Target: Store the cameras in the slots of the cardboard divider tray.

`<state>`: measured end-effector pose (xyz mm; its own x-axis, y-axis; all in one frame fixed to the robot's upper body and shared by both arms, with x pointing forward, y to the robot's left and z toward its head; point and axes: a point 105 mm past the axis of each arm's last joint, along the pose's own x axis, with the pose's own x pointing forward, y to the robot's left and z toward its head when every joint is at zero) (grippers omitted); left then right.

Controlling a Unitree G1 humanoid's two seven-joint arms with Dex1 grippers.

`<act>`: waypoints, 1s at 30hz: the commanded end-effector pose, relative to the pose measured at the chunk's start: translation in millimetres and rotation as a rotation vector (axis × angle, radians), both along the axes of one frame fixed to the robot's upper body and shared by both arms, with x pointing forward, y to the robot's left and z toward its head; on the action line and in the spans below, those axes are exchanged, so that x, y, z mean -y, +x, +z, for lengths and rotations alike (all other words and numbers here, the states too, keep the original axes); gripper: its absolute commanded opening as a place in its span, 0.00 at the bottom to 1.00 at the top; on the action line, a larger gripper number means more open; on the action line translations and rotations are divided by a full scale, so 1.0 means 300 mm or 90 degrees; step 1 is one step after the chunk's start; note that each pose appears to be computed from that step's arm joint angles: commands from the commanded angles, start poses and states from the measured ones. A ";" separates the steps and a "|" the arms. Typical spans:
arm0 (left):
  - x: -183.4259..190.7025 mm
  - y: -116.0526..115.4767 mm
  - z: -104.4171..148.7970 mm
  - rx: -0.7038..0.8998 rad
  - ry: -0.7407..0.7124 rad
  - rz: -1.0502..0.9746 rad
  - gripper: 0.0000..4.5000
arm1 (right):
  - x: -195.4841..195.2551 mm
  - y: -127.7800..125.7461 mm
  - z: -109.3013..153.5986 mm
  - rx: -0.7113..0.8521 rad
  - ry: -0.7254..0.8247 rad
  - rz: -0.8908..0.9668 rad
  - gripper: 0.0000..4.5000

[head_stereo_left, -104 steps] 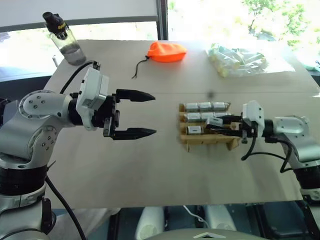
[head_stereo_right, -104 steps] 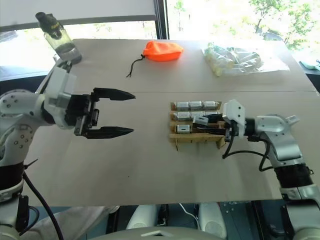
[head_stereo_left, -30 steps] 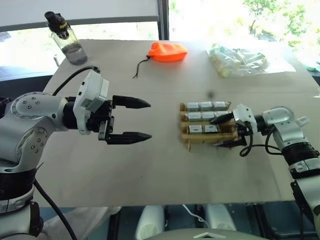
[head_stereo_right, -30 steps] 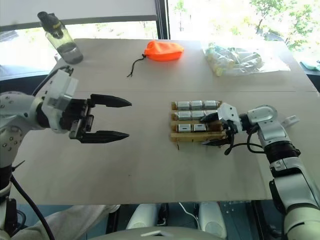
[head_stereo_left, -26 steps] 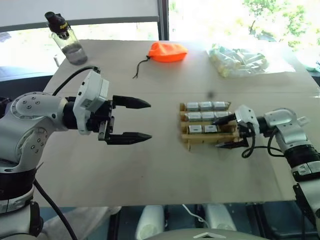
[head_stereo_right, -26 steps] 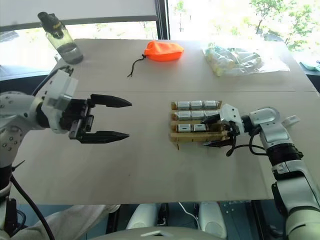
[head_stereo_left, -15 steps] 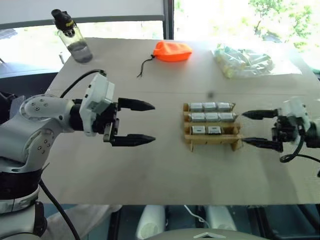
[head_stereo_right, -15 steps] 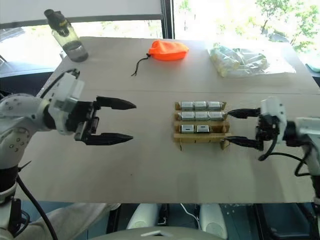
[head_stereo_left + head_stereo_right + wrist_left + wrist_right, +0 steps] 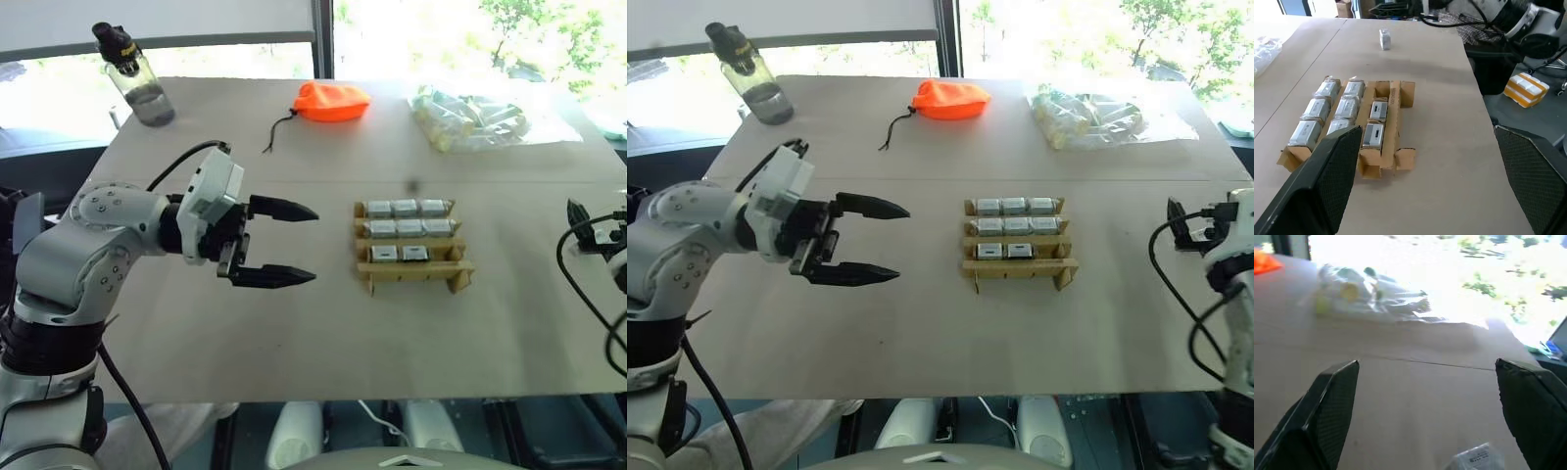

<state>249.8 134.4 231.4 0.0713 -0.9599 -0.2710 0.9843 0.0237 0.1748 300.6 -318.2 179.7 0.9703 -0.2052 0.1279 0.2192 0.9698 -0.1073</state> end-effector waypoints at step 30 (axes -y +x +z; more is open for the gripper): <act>0.003 -0.016 0.039 0.031 0.008 0.002 1.00 | 0.045 0.173 -0.198 0.060 0.234 -0.434 0.98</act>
